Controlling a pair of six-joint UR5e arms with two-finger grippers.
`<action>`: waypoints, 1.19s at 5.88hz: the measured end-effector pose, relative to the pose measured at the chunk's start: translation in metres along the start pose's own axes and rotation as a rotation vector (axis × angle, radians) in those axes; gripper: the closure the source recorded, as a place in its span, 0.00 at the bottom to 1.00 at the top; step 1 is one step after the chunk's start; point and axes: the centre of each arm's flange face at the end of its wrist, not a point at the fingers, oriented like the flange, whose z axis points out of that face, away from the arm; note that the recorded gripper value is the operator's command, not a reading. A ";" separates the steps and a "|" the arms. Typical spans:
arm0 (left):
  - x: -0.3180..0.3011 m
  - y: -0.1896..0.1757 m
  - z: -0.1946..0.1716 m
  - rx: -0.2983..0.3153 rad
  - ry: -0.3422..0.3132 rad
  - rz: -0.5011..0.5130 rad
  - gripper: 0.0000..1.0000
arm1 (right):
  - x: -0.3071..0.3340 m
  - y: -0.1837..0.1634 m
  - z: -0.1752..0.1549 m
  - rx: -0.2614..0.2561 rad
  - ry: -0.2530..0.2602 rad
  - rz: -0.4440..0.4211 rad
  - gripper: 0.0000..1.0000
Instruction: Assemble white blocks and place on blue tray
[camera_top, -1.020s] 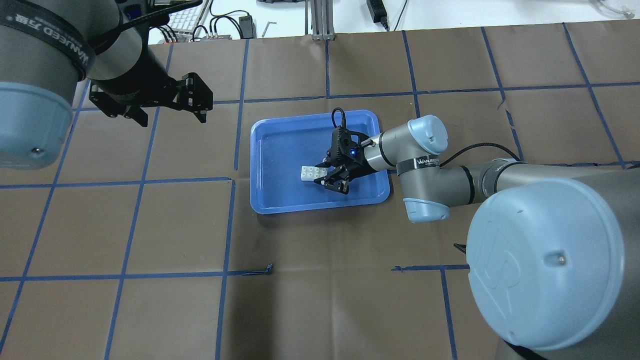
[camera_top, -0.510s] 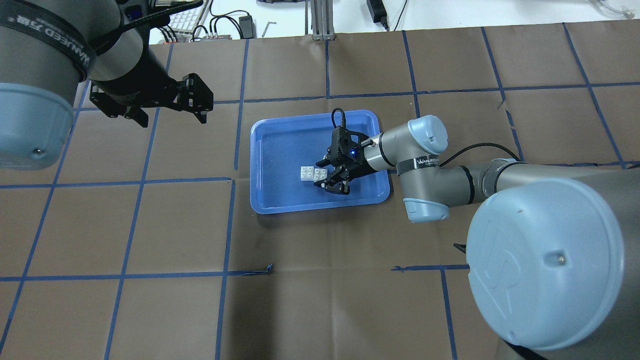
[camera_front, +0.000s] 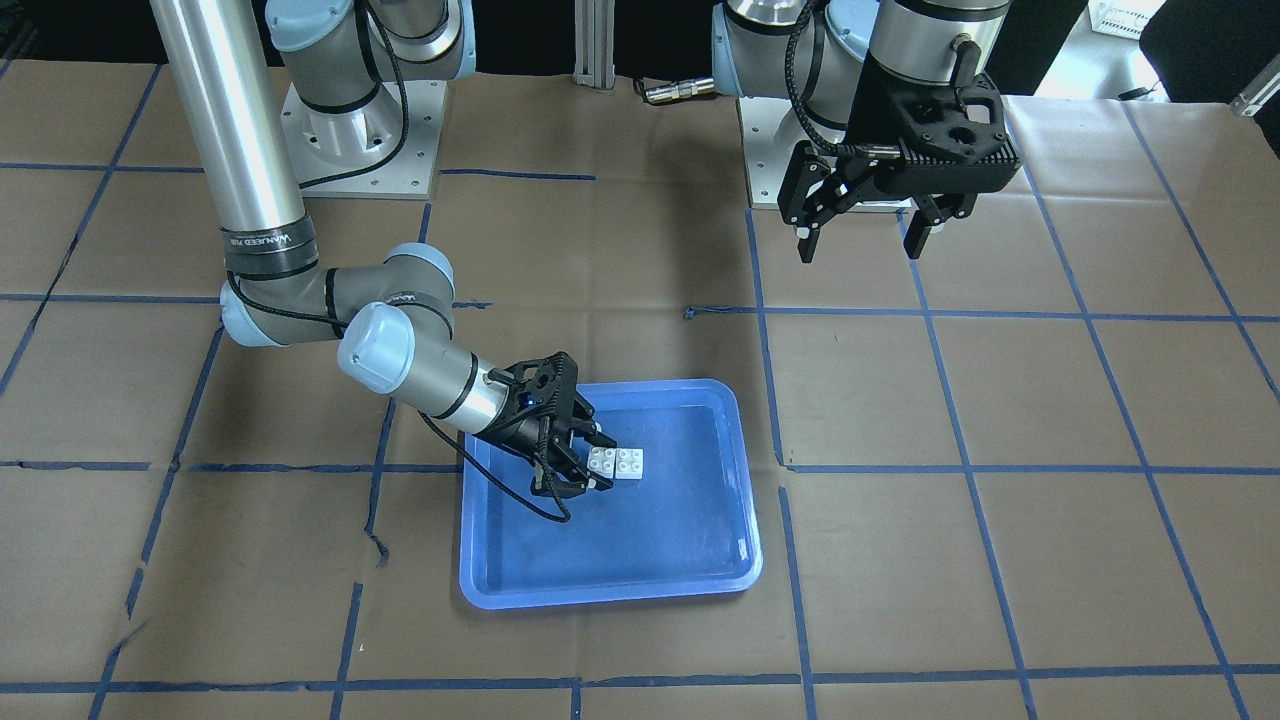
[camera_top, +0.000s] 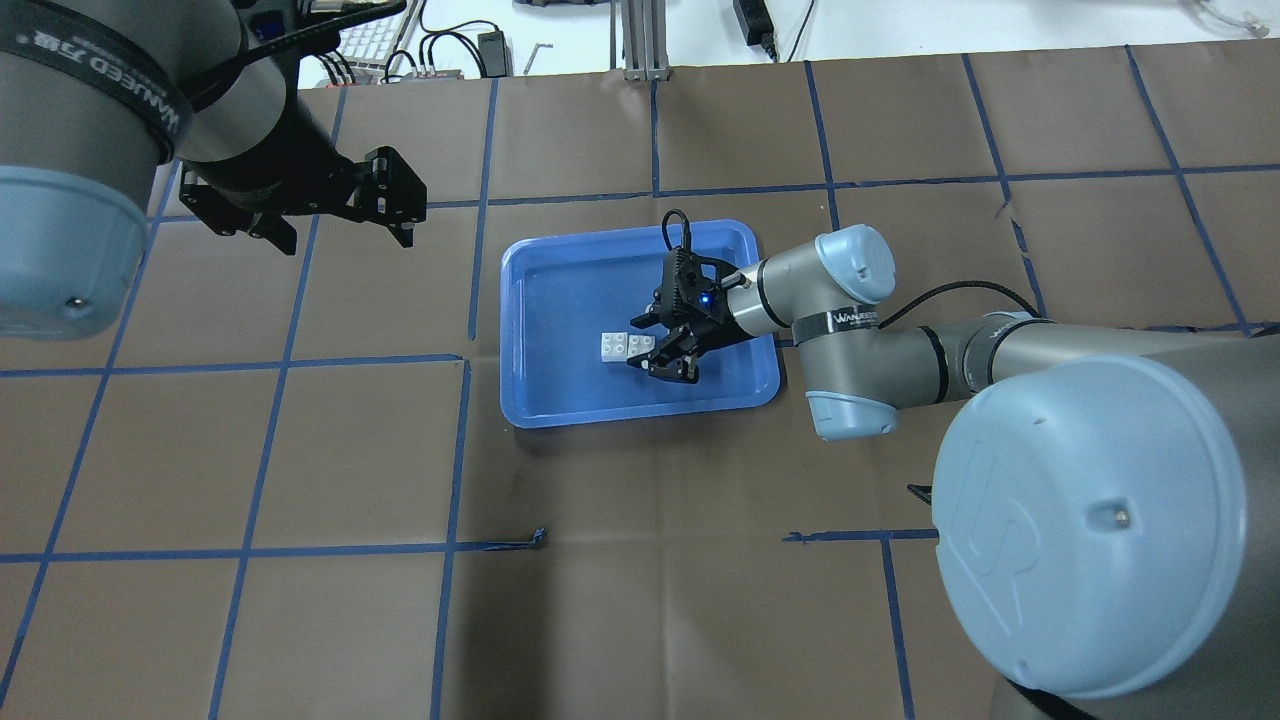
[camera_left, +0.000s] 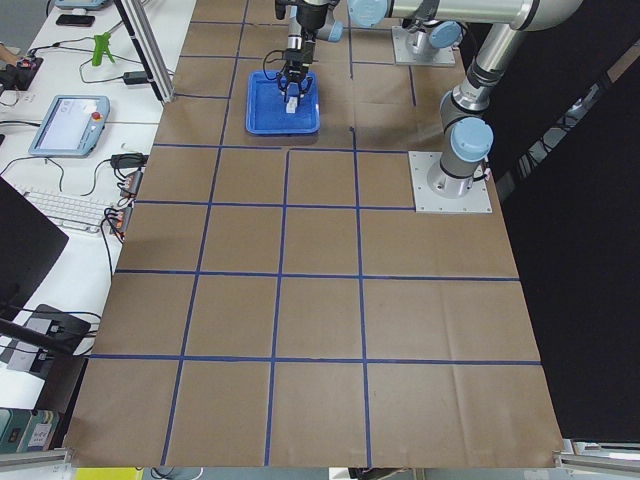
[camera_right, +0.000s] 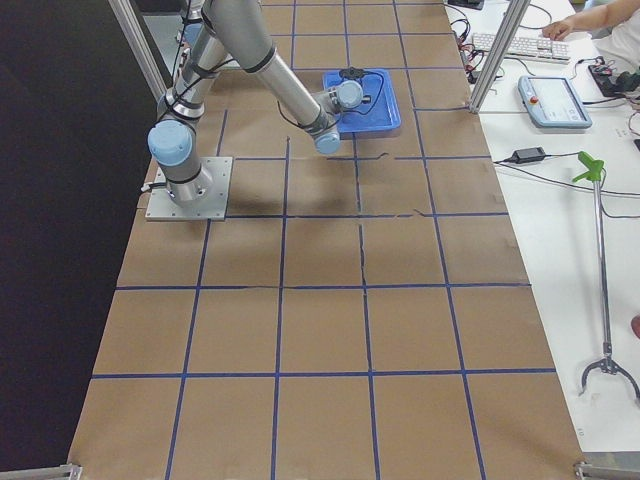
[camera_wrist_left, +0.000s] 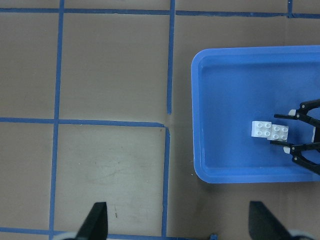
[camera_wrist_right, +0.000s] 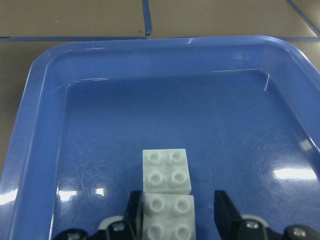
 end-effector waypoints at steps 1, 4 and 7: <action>0.000 0.000 0.000 0.000 0.000 0.000 0.01 | 0.002 -0.001 0.000 0.000 0.003 -0.003 0.43; 0.000 0.000 0.001 -0.001 0.000 0.000 0.01 | 0.006 -0.004 -0.002 0.001 0.009 -0.003 0.01; 0.000 0.000 0.001 -0.002 -0.001 0.000 0.01 | 0.030 -0.032 -0.034 -0.029 0.086 0.148 0.00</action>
